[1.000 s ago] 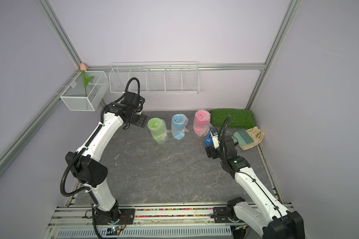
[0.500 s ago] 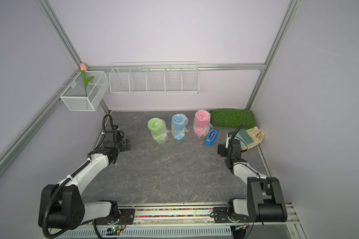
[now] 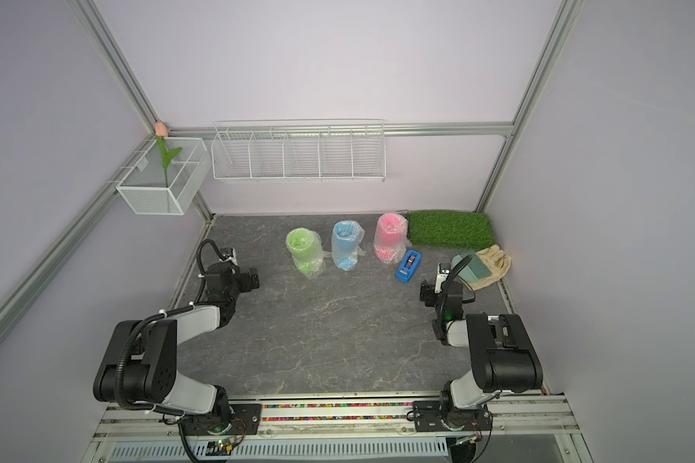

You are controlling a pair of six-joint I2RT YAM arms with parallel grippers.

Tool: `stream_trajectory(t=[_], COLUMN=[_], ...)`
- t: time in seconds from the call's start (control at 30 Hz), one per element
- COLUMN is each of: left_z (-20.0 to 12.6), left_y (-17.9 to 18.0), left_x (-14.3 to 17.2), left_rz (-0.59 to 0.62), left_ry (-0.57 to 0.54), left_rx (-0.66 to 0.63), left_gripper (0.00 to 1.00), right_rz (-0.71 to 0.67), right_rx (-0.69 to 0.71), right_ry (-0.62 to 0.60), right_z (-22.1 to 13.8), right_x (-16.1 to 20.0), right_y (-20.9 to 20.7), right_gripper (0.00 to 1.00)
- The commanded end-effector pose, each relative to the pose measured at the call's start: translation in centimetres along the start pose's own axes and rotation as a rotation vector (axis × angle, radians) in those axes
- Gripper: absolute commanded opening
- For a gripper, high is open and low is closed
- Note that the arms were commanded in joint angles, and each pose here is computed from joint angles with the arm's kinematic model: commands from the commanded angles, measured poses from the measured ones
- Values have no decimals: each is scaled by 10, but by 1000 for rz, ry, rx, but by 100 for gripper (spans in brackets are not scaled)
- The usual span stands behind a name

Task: Wrap wine glasses in bubble wrap
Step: Reset both arms

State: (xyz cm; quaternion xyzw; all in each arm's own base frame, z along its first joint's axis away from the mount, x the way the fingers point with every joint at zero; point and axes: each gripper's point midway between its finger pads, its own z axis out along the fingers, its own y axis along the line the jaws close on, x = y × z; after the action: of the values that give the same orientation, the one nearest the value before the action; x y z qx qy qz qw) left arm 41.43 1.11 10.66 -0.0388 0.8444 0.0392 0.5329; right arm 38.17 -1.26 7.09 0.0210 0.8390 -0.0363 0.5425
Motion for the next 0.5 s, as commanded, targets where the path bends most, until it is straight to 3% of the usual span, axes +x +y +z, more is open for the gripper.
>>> stream_trajectory(t=[0.0,0.23,0.33,0.47], left_z=[-5,-14,-12,-11], left_y=[-4,-10,-11,-6], left_x=[-15,-4,-1,-4], left_rz=[-39,-20,-14,-20], left_ry=[-113,-202,-141,-185], left_rx=[71,120,118,94], left_gripper=[100,100,100,99], right_rz=[-6,-9,-8,-9], right_rx=[-2,2,2,2], right_ry=[-86,-90,-90,-90], right_z=[1,1,1,1], right_x=[-26,-26,-27,-27], right_y=[0,-1,-1,-1], right_gripper=[89,89,89,89])
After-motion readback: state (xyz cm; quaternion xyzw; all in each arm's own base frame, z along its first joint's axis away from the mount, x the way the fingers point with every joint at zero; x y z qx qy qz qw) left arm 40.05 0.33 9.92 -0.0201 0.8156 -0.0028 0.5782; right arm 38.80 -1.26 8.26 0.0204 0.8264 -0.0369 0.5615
